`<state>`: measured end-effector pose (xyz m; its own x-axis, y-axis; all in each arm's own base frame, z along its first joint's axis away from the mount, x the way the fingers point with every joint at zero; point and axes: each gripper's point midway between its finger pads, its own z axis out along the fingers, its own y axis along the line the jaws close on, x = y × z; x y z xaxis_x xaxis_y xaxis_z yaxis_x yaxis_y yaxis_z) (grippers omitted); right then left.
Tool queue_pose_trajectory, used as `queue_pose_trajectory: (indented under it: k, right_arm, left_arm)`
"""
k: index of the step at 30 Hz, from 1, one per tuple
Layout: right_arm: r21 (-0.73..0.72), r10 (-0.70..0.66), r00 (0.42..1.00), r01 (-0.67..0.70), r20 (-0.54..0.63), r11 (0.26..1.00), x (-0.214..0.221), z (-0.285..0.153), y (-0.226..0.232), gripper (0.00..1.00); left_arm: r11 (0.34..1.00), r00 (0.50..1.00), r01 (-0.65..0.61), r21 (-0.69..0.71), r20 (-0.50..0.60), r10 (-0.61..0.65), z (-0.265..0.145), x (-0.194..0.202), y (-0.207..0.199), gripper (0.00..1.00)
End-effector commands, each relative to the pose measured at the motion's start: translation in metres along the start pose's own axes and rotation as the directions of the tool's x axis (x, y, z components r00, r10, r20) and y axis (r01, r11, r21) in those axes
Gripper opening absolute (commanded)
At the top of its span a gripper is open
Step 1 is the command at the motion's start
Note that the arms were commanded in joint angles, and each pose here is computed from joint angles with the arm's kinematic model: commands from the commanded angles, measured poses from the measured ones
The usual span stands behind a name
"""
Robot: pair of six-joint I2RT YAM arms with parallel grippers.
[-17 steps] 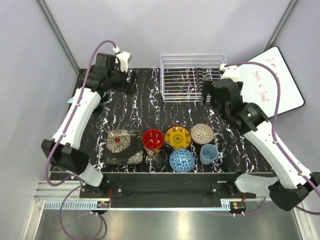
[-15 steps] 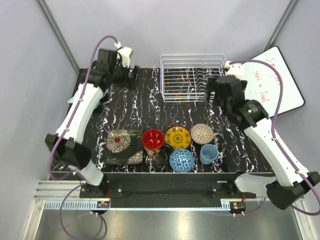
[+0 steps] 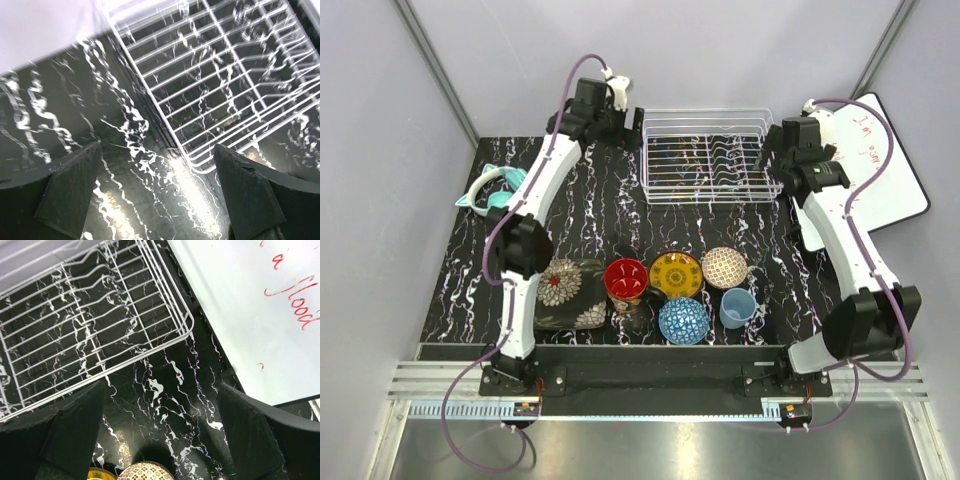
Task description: Load the mixed dishes into the dish rack
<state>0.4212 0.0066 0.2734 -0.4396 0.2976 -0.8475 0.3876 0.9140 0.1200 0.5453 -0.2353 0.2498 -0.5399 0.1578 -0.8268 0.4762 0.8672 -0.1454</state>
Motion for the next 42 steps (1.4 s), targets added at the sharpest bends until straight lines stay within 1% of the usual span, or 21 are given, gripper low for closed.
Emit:
queue_pose_trajectory:
  k: [1, 2, 5, 10, 14, 18, 22, 30, 32, 33, 34, 35, 36, 37, 39, 40, 42]
  right_arm:
    - [-0.056, 0.056, 0.998, -0.054, 0.029, 0.997, -0.019, 0.01, 0.013, 1.0]
    - [-0.057, 0.056, 0.998, -0.054, 0.019, 0.997, -0.017, 0.017, 0.016, 1.0]
    - [-0.058, 0.064, 0.998, -0.063, 0.004, 0.996, -0.016, 0.028, 0.019, 1.0]
    - [-0.052, 0.065, 0.998, -0.066, -0.013, 0.996, -0.01, 0.034, 0.016, 1.0]
    - [-0.07, 0.073, 0.997, -0.075, -0.029, 0.995, -0.006, 0.036, 0.018, 1.0]
    - [-0.066, 0.073, 0.997, -0.074, -0.021, 0.995, -0.008, 0.036, 0.016, 1.0]
    - [-0.065, 0.086, 0.996, -0.087, -0.029, 0.994, -0.009, 0.04, 0.015, 1.0]
    - [-0.05, 0.099, 0.994, -0.101, -0.039, 0.994, -0.012, 0.06, 0.016, 1.0]
    - [-0.048, 0.095, 0.994, -0.097, -0.044, 0.994, -0.013, 0.073, 0.02, 1.0]
    - [-0.045, 0.09, 0.995, -0.092, -0.049, 0.995, -0.012, 0.078, 0.02, 1.0]
    - [-0.039, 0.086, 0.995, -0.089, -0.058, 0.995, -0.011, 0.091, 0.023, 1.0]
    - [-0.036, 0.083, 0.994, -0.086, -0.066, 0.996, -0.009, 0.097, 0.024, 1.0]
    - [-0.035, 0.081, 0.994, -0.084, -0.069, 0.996, -0.009, 0.103, 0.025, 1.0]
    - [-0.039, 0.077, 0.993, -0.08, -0.084, 0.996, -0.005, 0.114, 0.03, 1.0]
    - [-0.043, 0.079, 0.992, -0.083, -0.101, 0.996, 0.0, 0.123, 0.034, 1.0]
    - [-0.045, 0.077, 0.99, -0.083, -0.122, 0.995, 0.008, 0.132, 0.036, 1.0]
    - [-0.047, 0.077, 0.987, -0.085, -0.142, 0.995, 0.016, 0.138, 0.038, 1.0]
  left_arm:
    - [1.0, 1.0, -0.002, 0.007, 0.027, 0.002, 0.02, 0.004, -0.006, 0.99]
    - [1.0, 1.0, -0.003, -0.003, 0.01, 0.003, 0.03, 0.016, -0.006, 0.99]
    - [1.0, 1.0, -0.002, -0.029, -0.005, 0.002, 0.043, 0.032, -0.001, 0.99]
    - [0.999, 1.0, -0.01, -0.036, -0.012, 0.01, 0.057, 0.04, 0.003, 0.99]
    - [1.0, 0.999, -0.013, -0.024, -0.033, 0.012, 0.074, 0.054, 0.003, 0.99]
    - [0.998, 0.996, -0.038, -0.051, -0.077, 0.034, 0.081, 0.074, 0.011, 0.99]
    - [0.992, 0.987, -0.084, -0.097, -0.143, 0.069, 0.084, 0.102, 0.026, 0.99]
    - [0.987, 0.978, -0.101, -0.123, -0.194, 0.075, 0.061, 0.128, 0.038, 0.99]
    - [0.984, 0.979, -0.112, -0.14, -0.186, 0.085, 0.049, 0.124, 0.044, 0.99]
    - [0.983, 0.974, -0.117, -0.143, -0.209, 0.085, 0.046, 0.135, 0.046, 0.99]
    - [0.98, 0.977, -0.124, -0.154, -0.193, 0.093, 0.037, 0.128, 0.05, 0.99]
    - [0.979, 0.976, -0.128, -0.157, -0.197, 0.096, 0.032, 0.13, 0.053, 0.99]
    - [0.978, 0.97, -0.136, -0.158, -0.223, 0.098, 0.029, 0.142, 0.055, 0.99]
    - [0.973, 0.971, -0.153, -0.173, -0.209, 0.116, 0.02, 0.136, 0.06, 0.99]
    - [0.969, 0.965, -0.164, -0.186, -0.235, 0.119, 0.013, 0.151, 0.064, 0.99]
    - [0.966, 0.967, -0.169, -0.194, -0.222, 0.125, 0.006, 0.147, 0.065, 0.99]
    - [0.965, 0.965, -0.173, -0.199, -0.229, 0.125, 0.0, 0.152, 0.066, 0.99]
